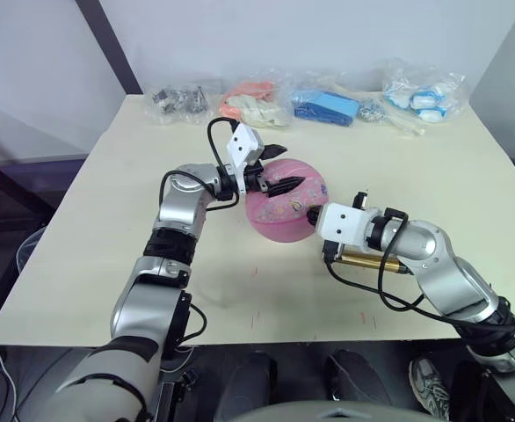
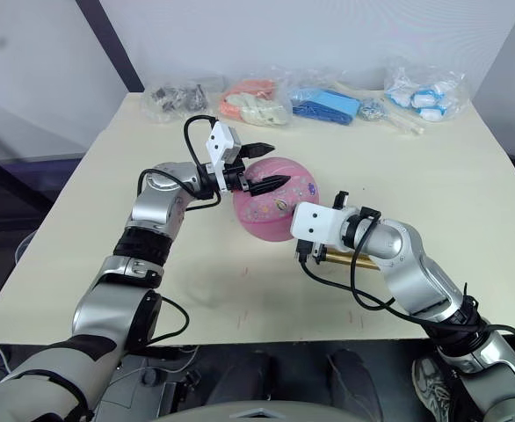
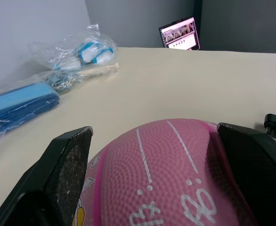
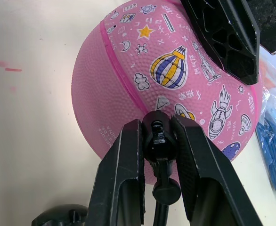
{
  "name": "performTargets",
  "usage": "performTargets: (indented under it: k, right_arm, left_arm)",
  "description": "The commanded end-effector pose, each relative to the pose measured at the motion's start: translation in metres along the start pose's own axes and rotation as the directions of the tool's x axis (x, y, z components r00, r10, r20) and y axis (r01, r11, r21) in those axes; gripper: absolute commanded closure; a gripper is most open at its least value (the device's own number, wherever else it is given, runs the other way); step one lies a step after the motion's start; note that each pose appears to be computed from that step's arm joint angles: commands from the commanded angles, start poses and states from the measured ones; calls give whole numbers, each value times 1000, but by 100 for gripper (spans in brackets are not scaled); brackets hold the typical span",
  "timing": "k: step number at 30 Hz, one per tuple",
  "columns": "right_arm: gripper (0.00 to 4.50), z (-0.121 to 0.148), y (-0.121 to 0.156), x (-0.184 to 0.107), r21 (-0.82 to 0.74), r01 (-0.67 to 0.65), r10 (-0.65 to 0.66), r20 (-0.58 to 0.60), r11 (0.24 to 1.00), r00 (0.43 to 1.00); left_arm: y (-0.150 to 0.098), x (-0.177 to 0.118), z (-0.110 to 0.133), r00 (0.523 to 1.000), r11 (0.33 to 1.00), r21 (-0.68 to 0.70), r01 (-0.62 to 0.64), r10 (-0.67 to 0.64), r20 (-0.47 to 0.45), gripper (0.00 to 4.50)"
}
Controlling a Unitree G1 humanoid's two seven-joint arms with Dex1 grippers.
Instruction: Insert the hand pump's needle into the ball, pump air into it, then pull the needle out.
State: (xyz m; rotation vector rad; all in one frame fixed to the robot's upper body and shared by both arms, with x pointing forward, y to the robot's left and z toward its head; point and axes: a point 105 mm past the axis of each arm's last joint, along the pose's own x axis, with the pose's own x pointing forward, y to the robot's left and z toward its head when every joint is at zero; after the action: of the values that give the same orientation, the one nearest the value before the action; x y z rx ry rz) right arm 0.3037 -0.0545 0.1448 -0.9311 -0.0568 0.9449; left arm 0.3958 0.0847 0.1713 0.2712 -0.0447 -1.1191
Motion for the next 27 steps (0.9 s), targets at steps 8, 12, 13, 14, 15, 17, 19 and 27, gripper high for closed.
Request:
performTargets:
  k: [8, 12, 13, 14, 15, 17, 19, 27]
  right_arm:
    - [415, -2, -12, -20, -18, 105, -104, 36, 994, 994]
    - [415, -4, -15, -28, -3, 141, -140, 49, 990, 989]
    - [415, -5, -15, -30, -3, 145, -145, 52, 989, 988]
    - [415, -6, -16, -32, 11, 154, -154, 56, 988, 986]
    - [415, -6, -16, -34, 21, 159, -160, 64, 987, 985]
    - [415, -7, -15, -38, 41, 165, -167, 69, 985, 983]
    - [415, -9, -16, -44, 53, 171, -174, 69, 984, 982]
    - [415, -14, -16, -58, 76, 184, -189, 62, 980, 980]
  left_arm:
    - [-26, 4, -71, 975, 996, -87, 14, -33, -220, 0]
    - [-27, 2, -82, 966, 997, -79, -8, -13, -259, 0]
    - [-28, 2, -86, 964, 996, -85, -17, -6, -265, 0]
    - [-29, 2, -90, 964, 995, -94, -24, -2, -267, 0]
    - [-32, 1, -94, 961, 995, -96, -23, -5, -275, 0]
    - [-37, -1, -102, 956, 995, -95, -13, -15, -292, 0]
    - [-40, -2, -109, 954, 993, -114, -15, -20, -298, 0]
    - [-42, -9, -126, 945, 986, -161, -49, -6, -326, 0]
